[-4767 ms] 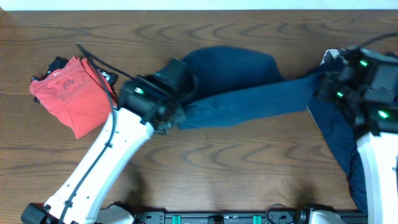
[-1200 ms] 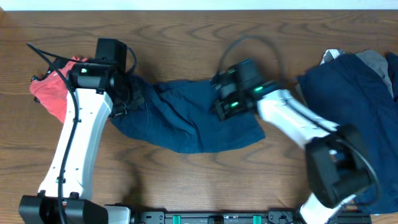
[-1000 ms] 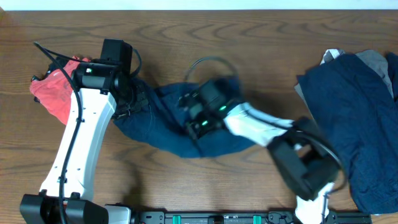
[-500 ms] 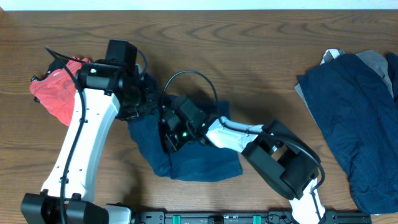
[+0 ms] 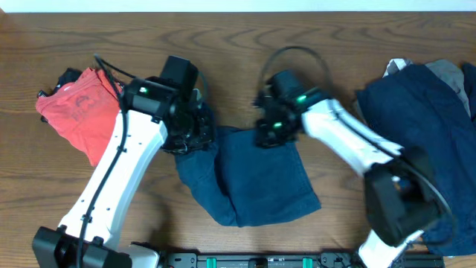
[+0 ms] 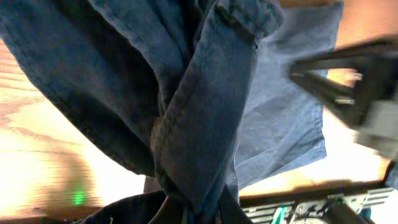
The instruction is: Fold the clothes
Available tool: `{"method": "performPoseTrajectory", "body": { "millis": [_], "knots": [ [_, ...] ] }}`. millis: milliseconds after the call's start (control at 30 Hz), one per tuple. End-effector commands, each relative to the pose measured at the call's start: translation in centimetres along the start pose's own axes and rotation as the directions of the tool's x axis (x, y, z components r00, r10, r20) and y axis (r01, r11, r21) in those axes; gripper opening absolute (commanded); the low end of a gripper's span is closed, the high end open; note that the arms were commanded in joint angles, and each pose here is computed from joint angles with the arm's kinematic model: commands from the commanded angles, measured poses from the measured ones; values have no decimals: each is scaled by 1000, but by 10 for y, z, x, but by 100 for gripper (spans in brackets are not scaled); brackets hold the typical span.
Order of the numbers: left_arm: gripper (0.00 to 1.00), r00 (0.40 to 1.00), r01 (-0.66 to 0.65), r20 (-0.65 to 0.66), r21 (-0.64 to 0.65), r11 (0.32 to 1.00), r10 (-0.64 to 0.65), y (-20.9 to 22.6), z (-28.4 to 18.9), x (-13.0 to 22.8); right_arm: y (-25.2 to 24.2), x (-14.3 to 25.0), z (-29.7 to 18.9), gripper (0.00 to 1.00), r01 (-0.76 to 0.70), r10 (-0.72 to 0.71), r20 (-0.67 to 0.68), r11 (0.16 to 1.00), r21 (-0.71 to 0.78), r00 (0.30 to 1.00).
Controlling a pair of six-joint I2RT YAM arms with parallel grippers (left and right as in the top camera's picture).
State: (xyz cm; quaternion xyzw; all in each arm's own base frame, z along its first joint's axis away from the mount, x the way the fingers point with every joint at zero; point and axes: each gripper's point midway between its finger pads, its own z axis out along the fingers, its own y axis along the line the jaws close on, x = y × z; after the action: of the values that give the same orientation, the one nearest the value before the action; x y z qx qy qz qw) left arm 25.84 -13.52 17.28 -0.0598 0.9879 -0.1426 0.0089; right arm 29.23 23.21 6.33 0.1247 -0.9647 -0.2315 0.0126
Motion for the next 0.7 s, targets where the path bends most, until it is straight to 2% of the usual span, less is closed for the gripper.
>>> {"method": "performPoseTrajectory", "body": {
  "millis": [0, 100, 333, 433, 567, 667],
  "knots": [
    [6, 1000, -29, -4, 19, 999, 30, -8, -2, 4, -47, 29, -1, 6, -16, 34, -99, 983, 184, 995],
    [6, 999, -34, 1, 22, 999, 34, -9, -1, 3, -70, 52, 7, 7, -37, 78, -150, 966, 256, 986],
    [6, 999, -36, 7, 24, 999, 36, -10, -1, 2, -83, 71, 44, 9, -82, 113, -127, 971, 223, 985],
    [6, 998, -52, 32, 31, 998, 51, -13, -1, -3, -82, 66, 55, 8, -75, 91, -83, 980, 183, 992],
    [7, 985, -157, 83, 42, 987, 153, -22, -1, -13, -78, 42, 63, 6, -125, 123, 25, 980, 154, 992],
    [7, 973, -182, 139, -17, 983, 182, -16, -2, -26, -70, 18, 65, 6, -145, 131, 124, 983, 116, 984]
  ]
}}
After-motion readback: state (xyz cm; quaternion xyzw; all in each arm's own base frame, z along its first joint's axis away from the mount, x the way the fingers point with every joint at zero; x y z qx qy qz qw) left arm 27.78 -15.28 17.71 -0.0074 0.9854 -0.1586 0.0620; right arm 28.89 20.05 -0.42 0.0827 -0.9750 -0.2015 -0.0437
